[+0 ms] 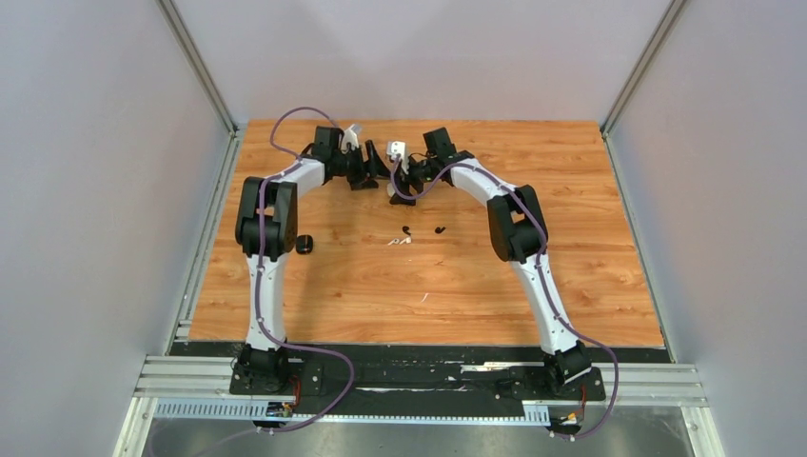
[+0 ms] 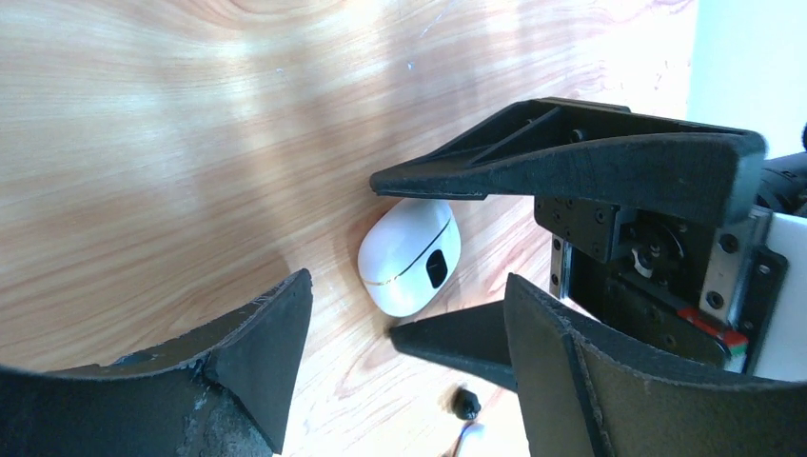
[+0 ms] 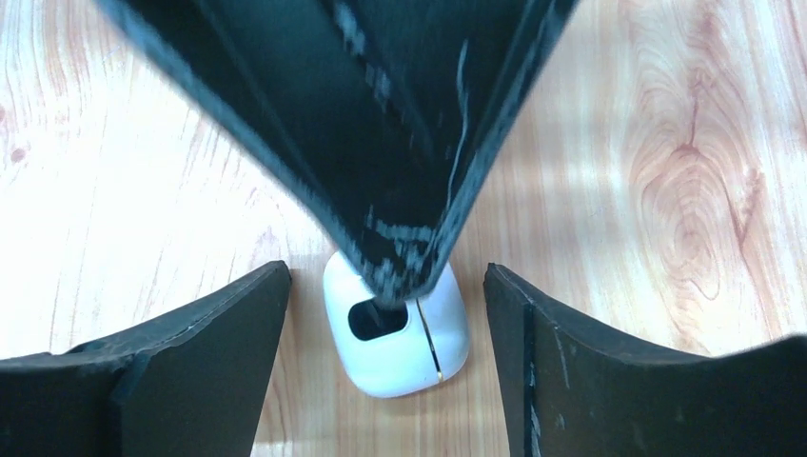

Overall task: Insert the wireless bluetooth earbuds into the charging case
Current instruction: Pick up the charging case at the center of the board.

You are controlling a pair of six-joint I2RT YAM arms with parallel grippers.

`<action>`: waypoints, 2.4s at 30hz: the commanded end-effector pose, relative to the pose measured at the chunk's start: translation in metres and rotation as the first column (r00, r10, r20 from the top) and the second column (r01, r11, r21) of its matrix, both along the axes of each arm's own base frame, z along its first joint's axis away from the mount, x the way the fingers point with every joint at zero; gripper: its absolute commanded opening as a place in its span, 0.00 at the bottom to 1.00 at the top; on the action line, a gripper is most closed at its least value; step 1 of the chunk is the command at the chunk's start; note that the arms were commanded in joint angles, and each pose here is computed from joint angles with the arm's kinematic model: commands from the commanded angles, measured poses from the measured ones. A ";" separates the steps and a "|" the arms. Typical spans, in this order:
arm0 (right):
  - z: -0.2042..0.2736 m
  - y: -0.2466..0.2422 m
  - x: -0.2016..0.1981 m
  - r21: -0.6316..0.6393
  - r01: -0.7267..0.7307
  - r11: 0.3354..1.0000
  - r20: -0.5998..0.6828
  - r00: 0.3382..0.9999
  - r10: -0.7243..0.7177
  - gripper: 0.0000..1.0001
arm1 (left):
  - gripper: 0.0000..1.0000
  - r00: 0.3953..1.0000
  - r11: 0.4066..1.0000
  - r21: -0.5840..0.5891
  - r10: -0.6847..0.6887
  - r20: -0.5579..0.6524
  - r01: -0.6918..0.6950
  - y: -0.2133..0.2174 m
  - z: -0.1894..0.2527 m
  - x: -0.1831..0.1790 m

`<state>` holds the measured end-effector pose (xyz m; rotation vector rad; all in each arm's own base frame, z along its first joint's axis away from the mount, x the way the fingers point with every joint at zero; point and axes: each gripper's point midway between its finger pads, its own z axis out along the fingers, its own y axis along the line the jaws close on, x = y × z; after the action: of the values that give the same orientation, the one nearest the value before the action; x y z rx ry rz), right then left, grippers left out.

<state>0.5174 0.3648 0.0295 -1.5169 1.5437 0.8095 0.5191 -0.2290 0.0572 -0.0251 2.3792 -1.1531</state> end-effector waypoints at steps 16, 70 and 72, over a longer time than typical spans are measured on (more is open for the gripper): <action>0.018 -0.019 0.003 -0.062 0.018 0.998 0.036 0.999 -0.016 0.64 | 0.77 0.993 1.000 -0.007 0.023 0.113 -0.023 0.053 0.073 -0.017; 0.266 -0.042 -0.051 0.141 -0.101 0.985 0.870 0.488 -0.075 0.00 | 0.63 0.578 0.848 -0.071 -0.295 0.761 0.526 -0.042 0.246 -0.069; 0.265 -0.041 -0.053 0.139 -0.105 0.985 0.870 0.488 -0.071 0.00 | 0.57 0.571 0.841 -0.069 -0.301 0.764 0.537 -0.046 0.245 -0.070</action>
<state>0.4774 0.3174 0.2793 -1.4258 0.7227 0.0712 0.4457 -0.2693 0.2776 0.7739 1.5822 -1.3934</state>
